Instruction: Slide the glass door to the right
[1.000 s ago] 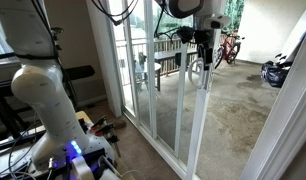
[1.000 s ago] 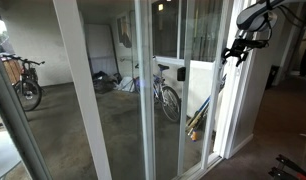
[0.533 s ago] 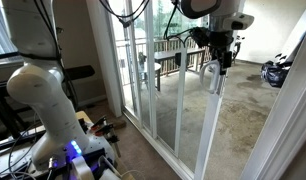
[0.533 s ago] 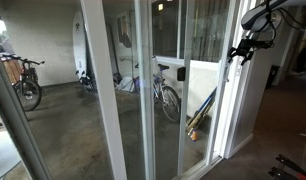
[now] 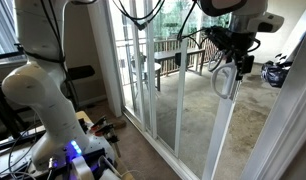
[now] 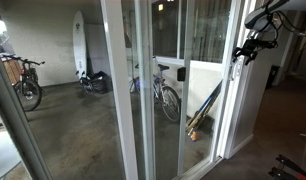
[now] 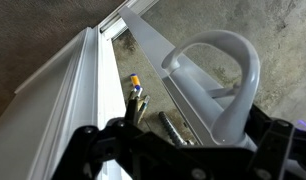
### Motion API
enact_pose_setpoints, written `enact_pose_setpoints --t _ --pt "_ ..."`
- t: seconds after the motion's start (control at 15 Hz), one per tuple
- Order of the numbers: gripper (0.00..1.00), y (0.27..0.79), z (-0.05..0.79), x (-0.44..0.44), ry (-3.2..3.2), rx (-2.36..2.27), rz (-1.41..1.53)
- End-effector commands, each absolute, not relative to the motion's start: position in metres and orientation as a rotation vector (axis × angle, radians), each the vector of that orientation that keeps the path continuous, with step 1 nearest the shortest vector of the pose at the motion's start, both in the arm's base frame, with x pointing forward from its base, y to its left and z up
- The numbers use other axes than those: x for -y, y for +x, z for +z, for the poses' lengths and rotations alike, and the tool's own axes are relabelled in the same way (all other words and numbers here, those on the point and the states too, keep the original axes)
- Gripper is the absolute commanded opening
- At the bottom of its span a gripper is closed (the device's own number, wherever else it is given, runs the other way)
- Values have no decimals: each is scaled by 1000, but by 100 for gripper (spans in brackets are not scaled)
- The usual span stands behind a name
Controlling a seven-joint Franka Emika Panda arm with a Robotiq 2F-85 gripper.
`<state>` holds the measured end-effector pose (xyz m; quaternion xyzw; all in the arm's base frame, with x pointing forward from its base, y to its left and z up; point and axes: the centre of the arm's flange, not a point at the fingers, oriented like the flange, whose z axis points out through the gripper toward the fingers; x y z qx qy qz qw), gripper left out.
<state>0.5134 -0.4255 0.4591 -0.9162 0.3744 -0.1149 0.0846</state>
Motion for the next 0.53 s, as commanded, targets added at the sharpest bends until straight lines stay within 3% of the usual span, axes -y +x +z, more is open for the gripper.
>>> enact_pose_setpoints --t 0.0,0.47 --pt "100 471 449 495 -2616 -1161 -315" --pt "100 394 442 582 -2303 -1180 -458"
